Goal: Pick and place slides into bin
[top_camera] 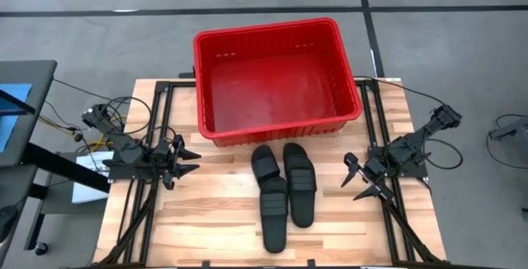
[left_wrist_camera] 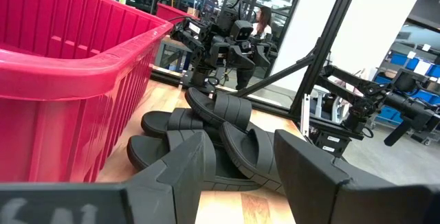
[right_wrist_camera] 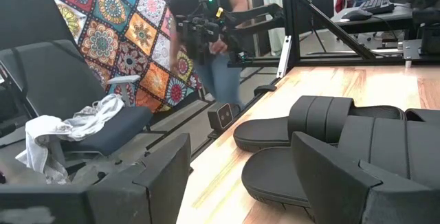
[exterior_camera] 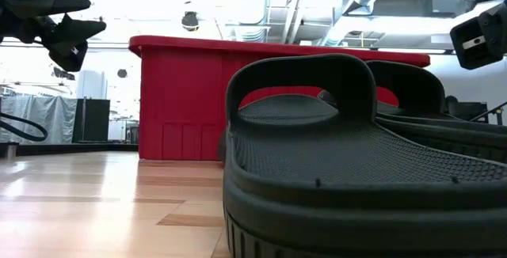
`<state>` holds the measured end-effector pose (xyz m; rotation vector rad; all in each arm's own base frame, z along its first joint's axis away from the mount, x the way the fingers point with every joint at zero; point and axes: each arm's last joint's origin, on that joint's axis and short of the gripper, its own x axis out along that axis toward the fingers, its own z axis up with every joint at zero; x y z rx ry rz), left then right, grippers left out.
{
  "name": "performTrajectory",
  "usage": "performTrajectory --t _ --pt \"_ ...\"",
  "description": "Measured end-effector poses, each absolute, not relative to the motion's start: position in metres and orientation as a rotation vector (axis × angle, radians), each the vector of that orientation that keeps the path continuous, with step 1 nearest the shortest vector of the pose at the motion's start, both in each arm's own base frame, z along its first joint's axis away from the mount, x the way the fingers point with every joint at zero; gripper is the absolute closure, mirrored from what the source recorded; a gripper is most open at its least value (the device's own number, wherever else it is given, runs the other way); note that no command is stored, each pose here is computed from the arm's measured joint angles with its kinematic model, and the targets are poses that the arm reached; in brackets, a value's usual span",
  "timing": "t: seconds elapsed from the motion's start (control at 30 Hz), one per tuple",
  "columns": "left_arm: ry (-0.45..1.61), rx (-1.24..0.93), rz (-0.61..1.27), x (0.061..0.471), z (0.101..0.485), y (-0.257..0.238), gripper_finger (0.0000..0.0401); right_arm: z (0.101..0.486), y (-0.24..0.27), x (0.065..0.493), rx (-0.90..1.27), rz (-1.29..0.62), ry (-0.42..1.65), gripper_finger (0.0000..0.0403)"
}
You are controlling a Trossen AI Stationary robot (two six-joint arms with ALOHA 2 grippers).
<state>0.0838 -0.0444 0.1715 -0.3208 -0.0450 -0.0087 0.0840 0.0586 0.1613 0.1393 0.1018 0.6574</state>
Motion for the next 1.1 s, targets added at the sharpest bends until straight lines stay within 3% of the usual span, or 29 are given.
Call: performTrajectory --t 0.83,1.1 --pt "-0.045 -0.321 -0.008 0.0837 0.1716 -0.0444 0.0237 0.1613 0.0586 0.084 0.139 0.657 0.102 0.0159" --pt "-0.051 -0.258 0.08 0.0837 0.1712 -0.0419 0.0237 0.1613 0.0586 0.084 0.139 0.657 0.102 0.0159"
